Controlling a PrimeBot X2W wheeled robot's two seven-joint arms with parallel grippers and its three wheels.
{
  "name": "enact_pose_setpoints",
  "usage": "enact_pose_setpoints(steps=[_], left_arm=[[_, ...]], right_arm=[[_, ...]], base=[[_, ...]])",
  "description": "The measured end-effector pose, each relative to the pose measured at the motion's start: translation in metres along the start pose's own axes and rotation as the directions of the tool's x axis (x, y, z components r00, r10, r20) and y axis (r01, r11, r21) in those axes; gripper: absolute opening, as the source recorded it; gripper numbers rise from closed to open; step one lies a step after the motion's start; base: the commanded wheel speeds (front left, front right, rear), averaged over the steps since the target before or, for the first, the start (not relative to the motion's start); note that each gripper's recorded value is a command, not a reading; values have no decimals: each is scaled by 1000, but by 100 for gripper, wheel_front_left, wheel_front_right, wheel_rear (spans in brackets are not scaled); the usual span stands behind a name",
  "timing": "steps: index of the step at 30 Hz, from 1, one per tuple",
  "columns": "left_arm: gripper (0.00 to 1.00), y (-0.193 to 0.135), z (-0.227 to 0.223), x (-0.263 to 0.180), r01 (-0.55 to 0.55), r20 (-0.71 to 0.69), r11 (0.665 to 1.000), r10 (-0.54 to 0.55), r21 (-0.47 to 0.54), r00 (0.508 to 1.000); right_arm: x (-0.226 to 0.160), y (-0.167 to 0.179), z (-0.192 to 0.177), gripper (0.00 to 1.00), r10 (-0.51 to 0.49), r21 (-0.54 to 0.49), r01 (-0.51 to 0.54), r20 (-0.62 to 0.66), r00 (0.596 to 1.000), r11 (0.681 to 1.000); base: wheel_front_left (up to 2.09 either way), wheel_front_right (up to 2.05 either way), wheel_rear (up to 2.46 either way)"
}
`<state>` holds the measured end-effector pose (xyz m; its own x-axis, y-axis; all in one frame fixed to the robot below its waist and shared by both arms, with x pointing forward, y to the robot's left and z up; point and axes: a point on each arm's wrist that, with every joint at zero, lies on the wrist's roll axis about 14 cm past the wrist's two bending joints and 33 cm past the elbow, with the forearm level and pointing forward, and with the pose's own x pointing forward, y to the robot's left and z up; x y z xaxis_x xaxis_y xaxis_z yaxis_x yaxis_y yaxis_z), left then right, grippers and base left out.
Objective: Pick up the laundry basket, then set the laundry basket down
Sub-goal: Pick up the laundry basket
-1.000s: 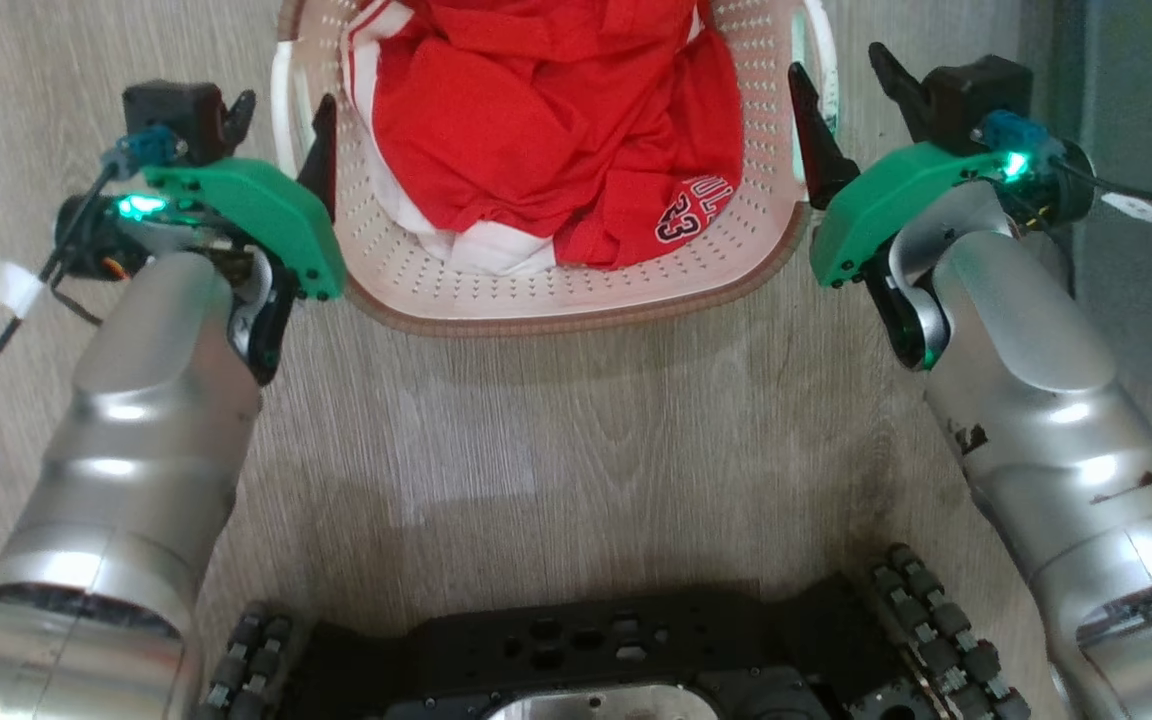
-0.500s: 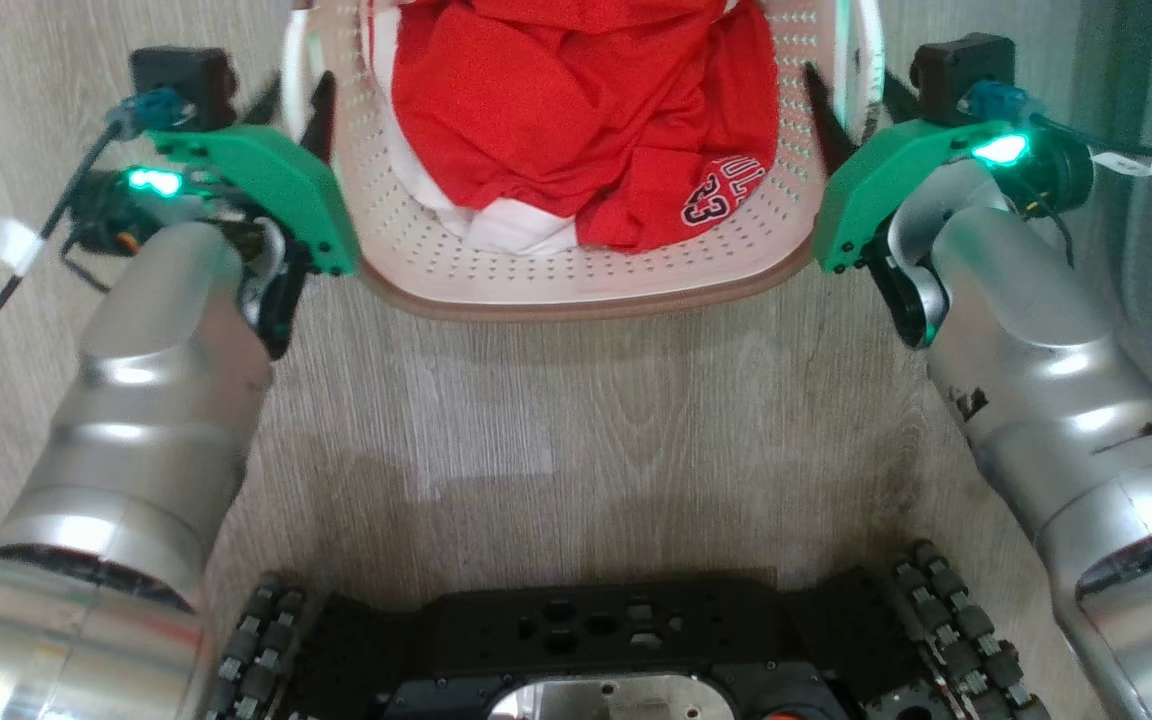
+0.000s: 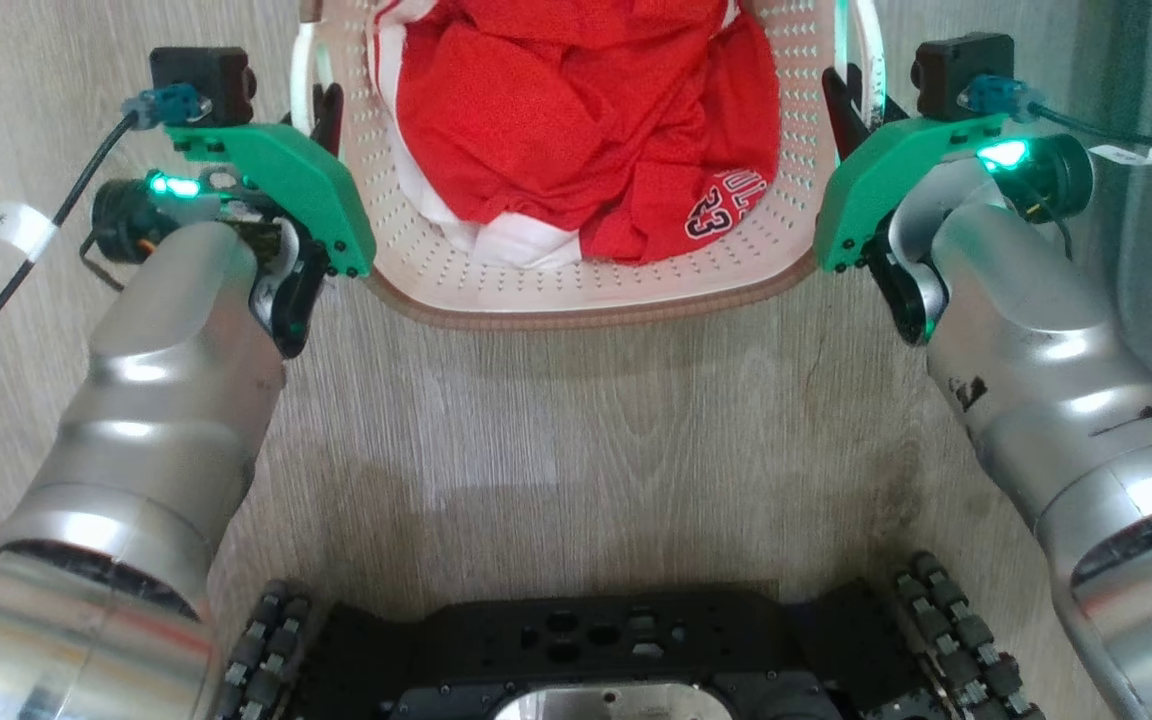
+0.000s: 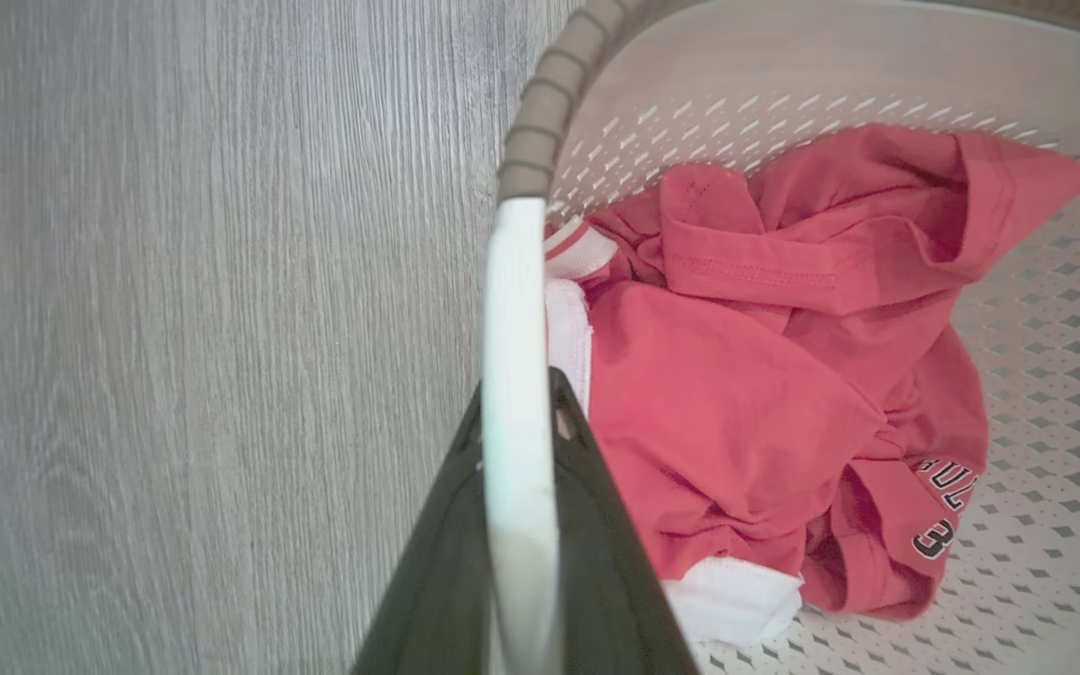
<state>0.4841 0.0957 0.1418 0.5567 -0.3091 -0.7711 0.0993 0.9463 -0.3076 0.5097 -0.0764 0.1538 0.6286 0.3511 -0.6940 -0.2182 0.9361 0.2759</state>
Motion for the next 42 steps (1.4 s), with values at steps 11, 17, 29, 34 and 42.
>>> enact_pose_setpoints(steps=[11,17,29,34,42], left_arm=[[0,-11,21,-19,10,-50,999,-13,-51,999],[0,-18,40,-37,16,-60,998,-20,-68,998],[0,-37,54,-85,29,-95,996,-36,-80,995],[0,-43,59,-109,29,-96,996,-37,-84,995],[0,-47,59,-146,18,-105,996,-28,-93,994]], right_arm=[[-20,6,25,0,-5,-14,4,-24,1000,1000],[-39,14,47,0,0,-30,-1,-34,999,1000],[-93,32,65,0,1,-33,-4,-81,997,999],[-115,43,71,0,7,-36,-11,-104,995,999],[-150,62,76,0,22,-47,-27,-123,992,999]], base=[[0,0,0],[0,0,0],[0,0,0],[0,0,0],[0,0,0]])
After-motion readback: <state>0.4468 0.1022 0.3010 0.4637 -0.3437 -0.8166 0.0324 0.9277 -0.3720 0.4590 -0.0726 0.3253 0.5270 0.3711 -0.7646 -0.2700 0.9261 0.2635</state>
